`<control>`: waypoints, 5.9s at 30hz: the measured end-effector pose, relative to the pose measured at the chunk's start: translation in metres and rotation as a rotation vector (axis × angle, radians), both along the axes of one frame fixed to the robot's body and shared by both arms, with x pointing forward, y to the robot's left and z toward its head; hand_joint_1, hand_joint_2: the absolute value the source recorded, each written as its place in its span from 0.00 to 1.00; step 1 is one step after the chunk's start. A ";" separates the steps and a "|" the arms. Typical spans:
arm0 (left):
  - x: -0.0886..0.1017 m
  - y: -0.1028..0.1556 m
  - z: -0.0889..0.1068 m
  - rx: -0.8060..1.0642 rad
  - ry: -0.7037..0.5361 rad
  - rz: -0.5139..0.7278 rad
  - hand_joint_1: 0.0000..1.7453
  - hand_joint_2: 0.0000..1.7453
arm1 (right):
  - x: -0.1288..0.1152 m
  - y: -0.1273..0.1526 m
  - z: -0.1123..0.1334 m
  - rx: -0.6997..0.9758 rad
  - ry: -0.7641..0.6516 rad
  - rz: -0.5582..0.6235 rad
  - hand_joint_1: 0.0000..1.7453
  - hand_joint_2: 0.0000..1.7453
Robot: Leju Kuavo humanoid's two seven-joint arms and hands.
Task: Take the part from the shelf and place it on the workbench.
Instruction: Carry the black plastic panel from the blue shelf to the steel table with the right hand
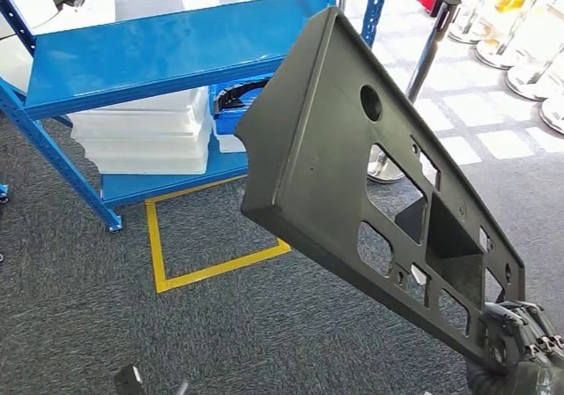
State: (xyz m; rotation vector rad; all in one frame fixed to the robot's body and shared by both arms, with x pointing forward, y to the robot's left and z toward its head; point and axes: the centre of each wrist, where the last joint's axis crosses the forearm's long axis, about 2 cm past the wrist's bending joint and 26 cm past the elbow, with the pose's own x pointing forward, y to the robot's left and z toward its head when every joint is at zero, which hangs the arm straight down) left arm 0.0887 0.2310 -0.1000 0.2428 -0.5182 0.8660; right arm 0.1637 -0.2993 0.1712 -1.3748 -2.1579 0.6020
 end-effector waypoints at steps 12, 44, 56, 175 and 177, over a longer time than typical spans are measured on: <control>-0.001 -0.001 0.000 -0.001 0.003 0.000 0.00 1.00 | -0.003 -0.003 0.000 0.001 -0.008 -0.005 1.00 1.00; -0.005 0.000 -0.001 0.003 0.012 0.001 0.00 1.00 | -0.007 -0.004 0.002 0.050 -0.023 -0.028 1.00 1.00; -0.004 -0.001 -0.001 0.000 0.011 0.002 0.00 1.00 | -0.007 -0.006 0.003 0.070 -0.036 -0.035 1.00 1.00; -0.002 0.000 0.000 0.005 0.012 0.021 0.00 1.00 | -0.017 -0.015 0.003 0.114 -0.043 -0.087 1.00 1.00; -0.001 0.000 0.000 0.004 0.009 0.021 0.00 1.00 | -0.016 -0.015 0.004 0.115 -0.048 -0.086 1.00 1.00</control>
